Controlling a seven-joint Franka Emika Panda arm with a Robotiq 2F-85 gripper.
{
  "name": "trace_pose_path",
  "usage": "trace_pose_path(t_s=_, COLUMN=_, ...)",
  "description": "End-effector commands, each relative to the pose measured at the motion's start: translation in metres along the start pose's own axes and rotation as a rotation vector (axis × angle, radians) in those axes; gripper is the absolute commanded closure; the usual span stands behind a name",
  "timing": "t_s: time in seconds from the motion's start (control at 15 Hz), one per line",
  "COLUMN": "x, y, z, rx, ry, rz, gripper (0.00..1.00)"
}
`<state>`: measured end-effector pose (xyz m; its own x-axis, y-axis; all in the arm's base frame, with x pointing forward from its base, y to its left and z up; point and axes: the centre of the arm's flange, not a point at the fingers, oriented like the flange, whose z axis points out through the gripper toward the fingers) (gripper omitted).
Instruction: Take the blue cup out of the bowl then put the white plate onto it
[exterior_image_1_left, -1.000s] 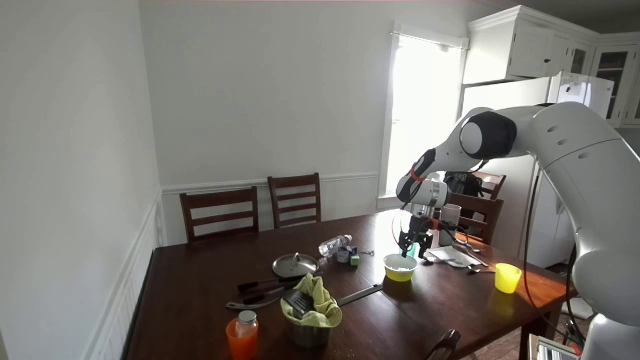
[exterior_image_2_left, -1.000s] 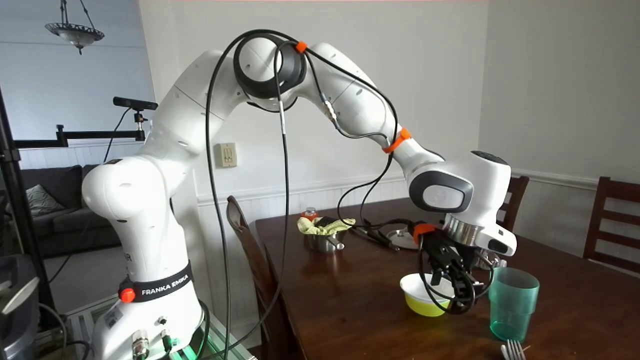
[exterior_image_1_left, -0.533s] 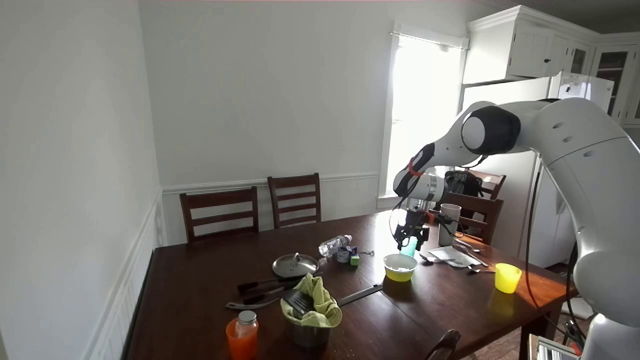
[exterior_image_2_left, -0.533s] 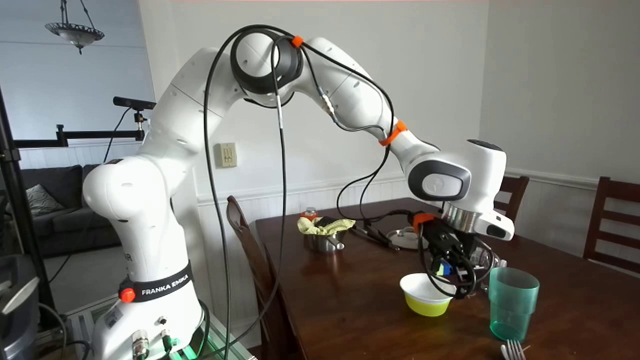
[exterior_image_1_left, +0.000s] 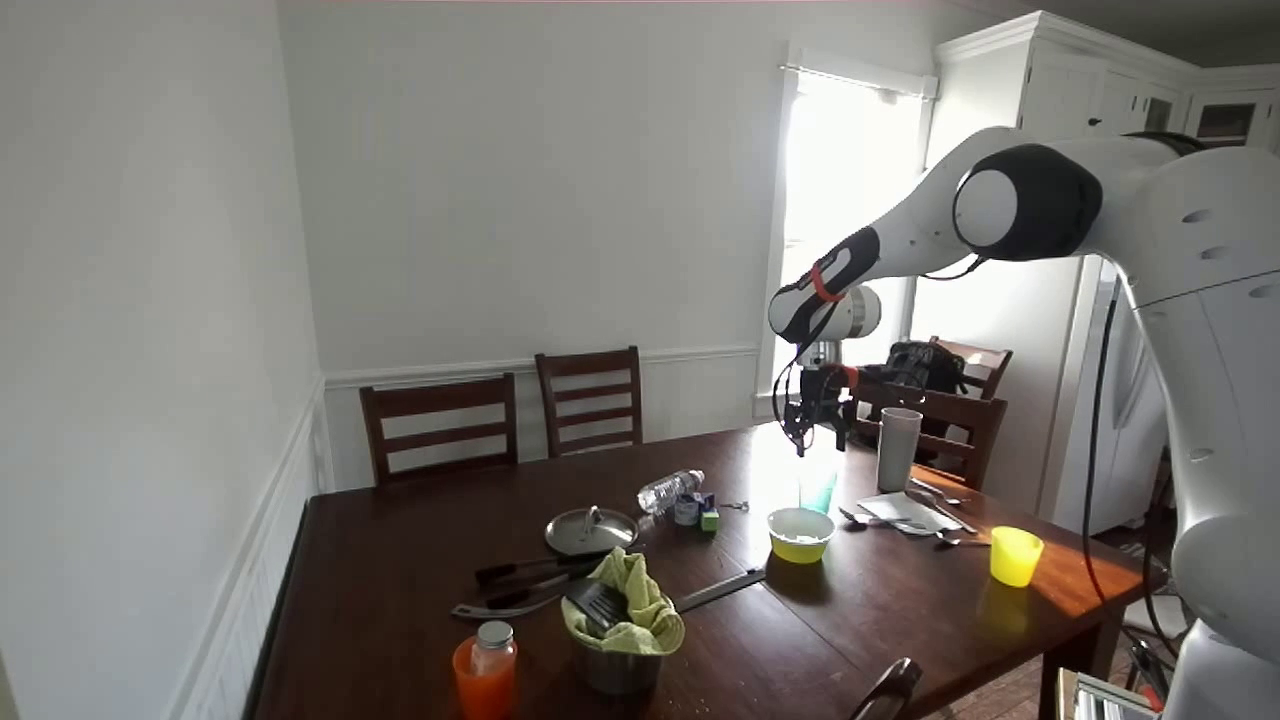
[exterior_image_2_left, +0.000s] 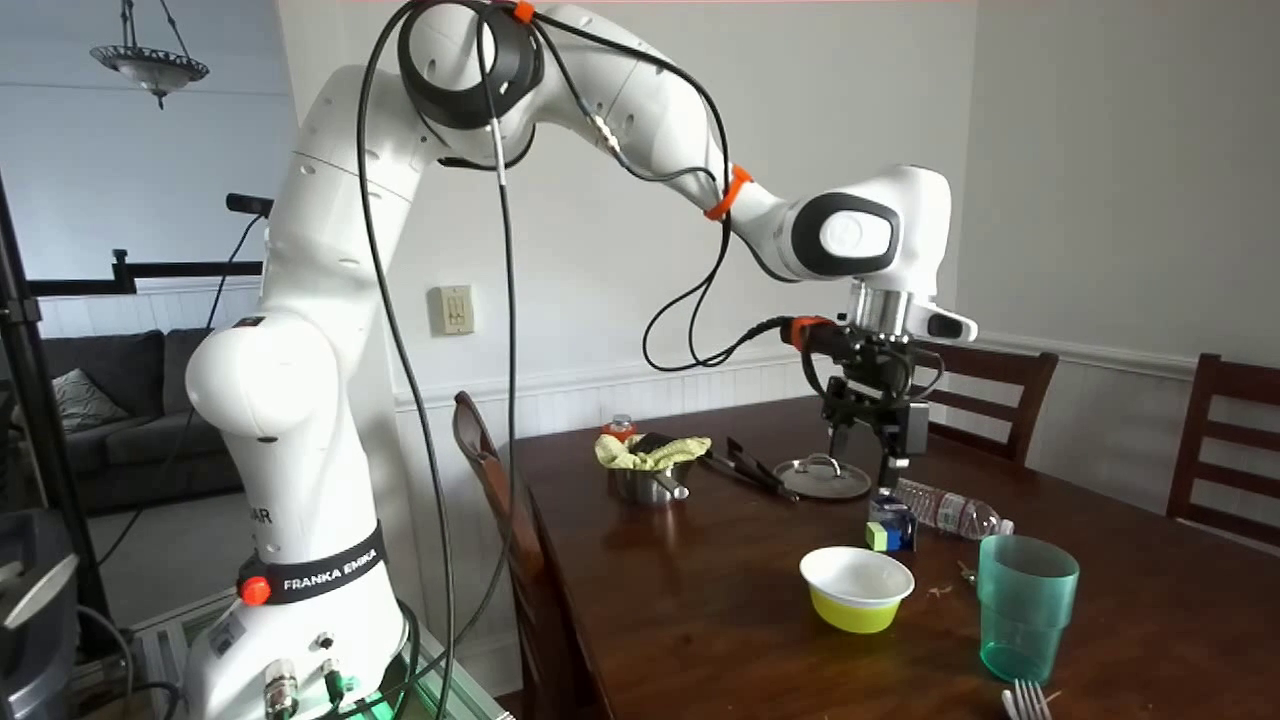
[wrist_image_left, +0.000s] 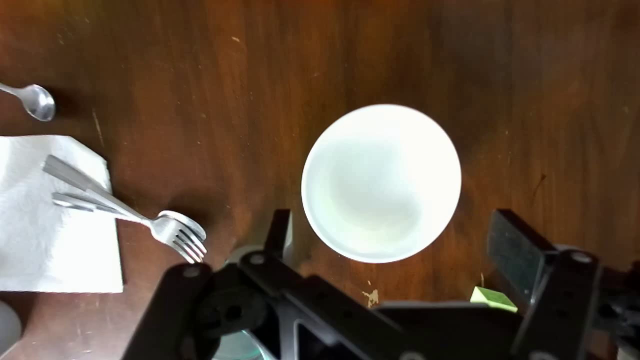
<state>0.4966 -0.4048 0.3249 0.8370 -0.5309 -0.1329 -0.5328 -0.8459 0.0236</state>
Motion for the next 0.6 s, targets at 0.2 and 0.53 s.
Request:
trace_pose_path(t_s=0.2, x=-0.013, y=-0.022, z=-0.034, rx=-0.092, ry=-0.028, rz=0.004, gripper=0.00)
trace_pose_path(t_s=0.53, x=-0.016, y=-0.026, z=-0.037, rx=-0.109, ry=-0.032, rz=0.007, gripper=0.00)
